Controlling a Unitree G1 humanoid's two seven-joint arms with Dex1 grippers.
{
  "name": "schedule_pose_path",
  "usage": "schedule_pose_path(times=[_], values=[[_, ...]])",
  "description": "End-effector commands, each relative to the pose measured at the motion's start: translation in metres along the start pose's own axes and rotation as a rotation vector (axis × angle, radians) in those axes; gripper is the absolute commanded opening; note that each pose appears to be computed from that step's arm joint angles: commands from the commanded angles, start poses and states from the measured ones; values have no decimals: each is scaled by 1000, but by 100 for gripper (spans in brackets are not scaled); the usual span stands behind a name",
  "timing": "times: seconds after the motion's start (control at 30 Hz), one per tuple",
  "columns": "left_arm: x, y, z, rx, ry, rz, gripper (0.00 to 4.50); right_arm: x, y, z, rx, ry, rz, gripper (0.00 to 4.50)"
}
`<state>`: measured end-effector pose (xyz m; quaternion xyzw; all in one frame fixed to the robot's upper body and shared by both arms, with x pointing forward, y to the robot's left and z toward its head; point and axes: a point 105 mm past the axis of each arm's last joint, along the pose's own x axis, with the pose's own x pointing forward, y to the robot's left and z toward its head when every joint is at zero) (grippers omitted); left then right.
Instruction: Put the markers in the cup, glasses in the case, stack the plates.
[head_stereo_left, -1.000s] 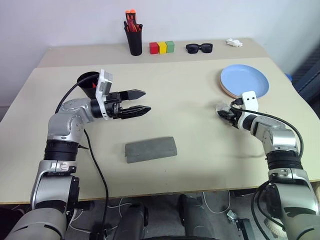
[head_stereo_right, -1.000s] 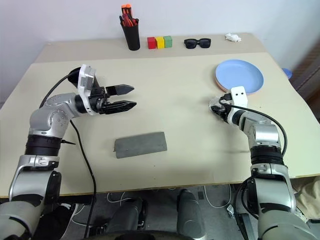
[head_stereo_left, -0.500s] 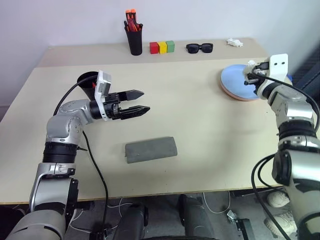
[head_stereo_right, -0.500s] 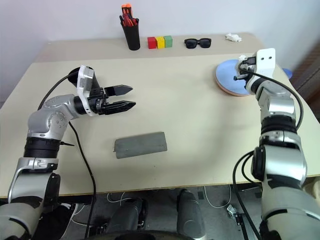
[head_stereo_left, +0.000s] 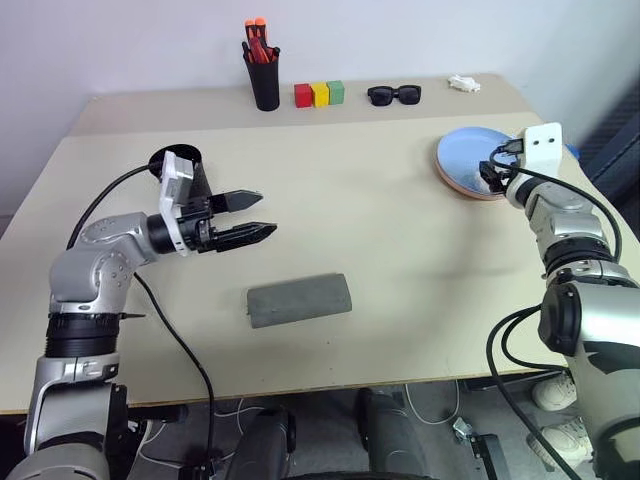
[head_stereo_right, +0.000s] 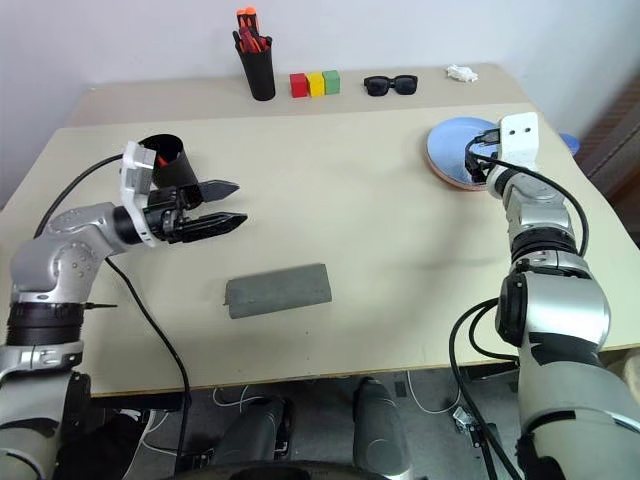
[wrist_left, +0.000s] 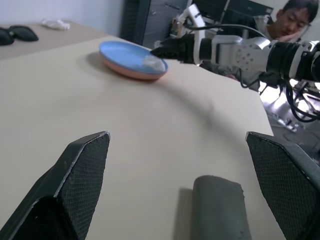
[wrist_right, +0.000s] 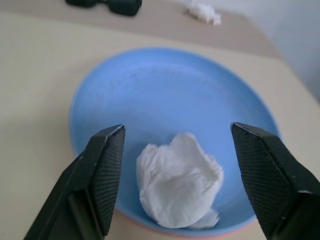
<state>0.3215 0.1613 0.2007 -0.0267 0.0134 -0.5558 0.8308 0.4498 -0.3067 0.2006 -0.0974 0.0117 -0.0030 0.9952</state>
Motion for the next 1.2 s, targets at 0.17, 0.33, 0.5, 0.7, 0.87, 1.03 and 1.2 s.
schedule_pose_path(times=[0.17, 0.33, 0.5, 0.7, 0.87, 1.03, 1.2], values=[[-15, -7, 16, 73, -54, 21, 450, -51, 86, 58, -32, -343, 623, 351], [-31, -15, 6, 44, -21, -7, 450, -137, 141, 31, -87, -190, 1047, 351], [-46, -26, -16, 71, 42, 15, 450, -178, 171, 34, 32, -181, 1180, 351], [-51, -30, -18, 78, -20, 38, 450, -186, 171, 36, 71, -174, 1188, 351], [-50, -19, -30, 65, -9, 64, 450, -193, 161, 44, 68, -168, 1197, 351], [-39, -21, -26, 53, -42, 10, 450, -191, 150, 44, 26, -171, 1159, 351], [-37, -11, -26, 136, -48, 54, 450, -188, 142, 38, 3, -150, 1141, 351]])
